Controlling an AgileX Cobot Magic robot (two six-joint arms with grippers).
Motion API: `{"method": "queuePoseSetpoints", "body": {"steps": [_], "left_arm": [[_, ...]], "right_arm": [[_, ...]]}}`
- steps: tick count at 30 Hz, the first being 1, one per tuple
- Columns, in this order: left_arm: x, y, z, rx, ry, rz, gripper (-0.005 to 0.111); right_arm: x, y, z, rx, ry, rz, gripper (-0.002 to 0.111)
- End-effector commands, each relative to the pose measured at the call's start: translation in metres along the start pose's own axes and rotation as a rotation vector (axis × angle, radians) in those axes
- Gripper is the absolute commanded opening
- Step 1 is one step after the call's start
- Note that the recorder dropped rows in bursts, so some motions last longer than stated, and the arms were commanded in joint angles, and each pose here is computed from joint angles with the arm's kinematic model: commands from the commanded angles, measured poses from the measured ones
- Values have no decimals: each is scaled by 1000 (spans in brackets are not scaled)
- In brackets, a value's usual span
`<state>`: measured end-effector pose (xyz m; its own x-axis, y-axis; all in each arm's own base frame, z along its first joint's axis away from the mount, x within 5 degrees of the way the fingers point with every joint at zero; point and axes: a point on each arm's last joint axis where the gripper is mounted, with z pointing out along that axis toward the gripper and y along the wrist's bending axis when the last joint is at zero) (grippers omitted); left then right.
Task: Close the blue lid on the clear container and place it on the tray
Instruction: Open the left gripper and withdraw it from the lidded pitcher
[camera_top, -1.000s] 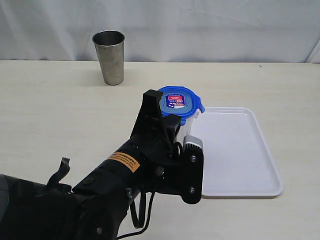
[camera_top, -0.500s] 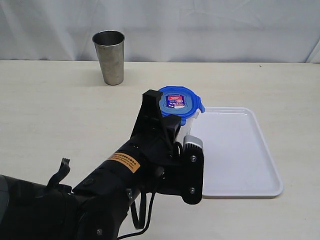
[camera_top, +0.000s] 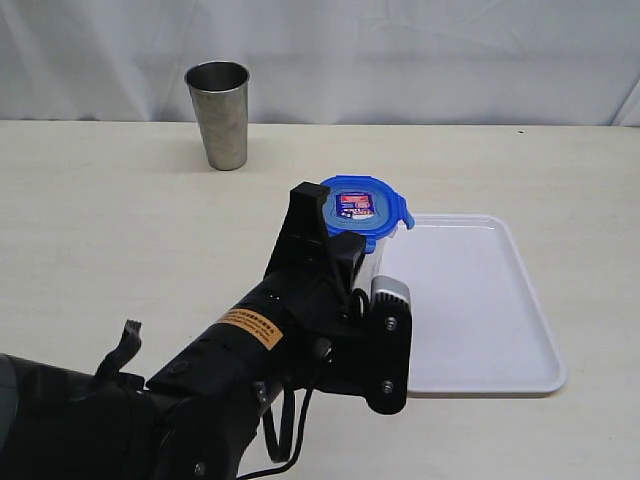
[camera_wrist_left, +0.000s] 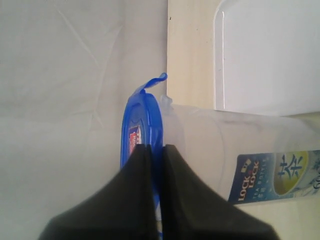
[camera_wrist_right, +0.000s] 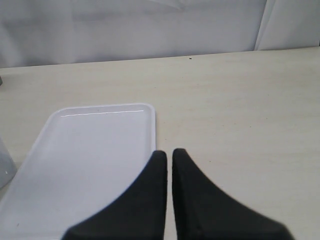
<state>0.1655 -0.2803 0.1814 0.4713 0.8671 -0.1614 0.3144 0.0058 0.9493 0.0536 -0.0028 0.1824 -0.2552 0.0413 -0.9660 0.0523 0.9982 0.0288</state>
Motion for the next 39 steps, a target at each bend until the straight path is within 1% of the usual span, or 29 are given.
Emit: {"method": "queuePoseSetpoints", "body": {"steps": [1,5,9,18,22,24,26,30,32,35,37,39], "left_arm": [[-2,2,-1,-12,-1,-4,0],[-2,2,-1,-11,1,-7,0],[-2,2,-1,-11,2,18,0],[-2,2,-1,-11,2,18,0],[-2,2,-1,-11,8,12,18],[-1,2,-1,-10,12,8,24],[-1,2,-1,-9,13,7,26],[-1,2,-1,-9,13,7,26],[-1,2,-1,-8,17,-5,29],[0,2,-1,-4,27,-15,43],[1,1,-1,-2,38,-25,57],[2,1,-1,-1,47,-32,66]], "right_arm": [[0,0,0,-1,-6,-2,4],[0,0,0,-1,-6,-2,4],[0,0,0,-1,-6,-2,4],[0,0,0,-1,-6,-2,4],[0,0,0,-1,-6,-2,4],[0,0,0,-1,-6,-2,4],[0,0,0,-1,-6,-2,4],[0,0,0,-1,-6,-2,4],[0,0,0,-1,-6,-2,4],[0,0,0,-1,-6,-2,4],[0,0,0,-1,-6,-2,4],[0,0,0,-1,-6,-2,4]]}}
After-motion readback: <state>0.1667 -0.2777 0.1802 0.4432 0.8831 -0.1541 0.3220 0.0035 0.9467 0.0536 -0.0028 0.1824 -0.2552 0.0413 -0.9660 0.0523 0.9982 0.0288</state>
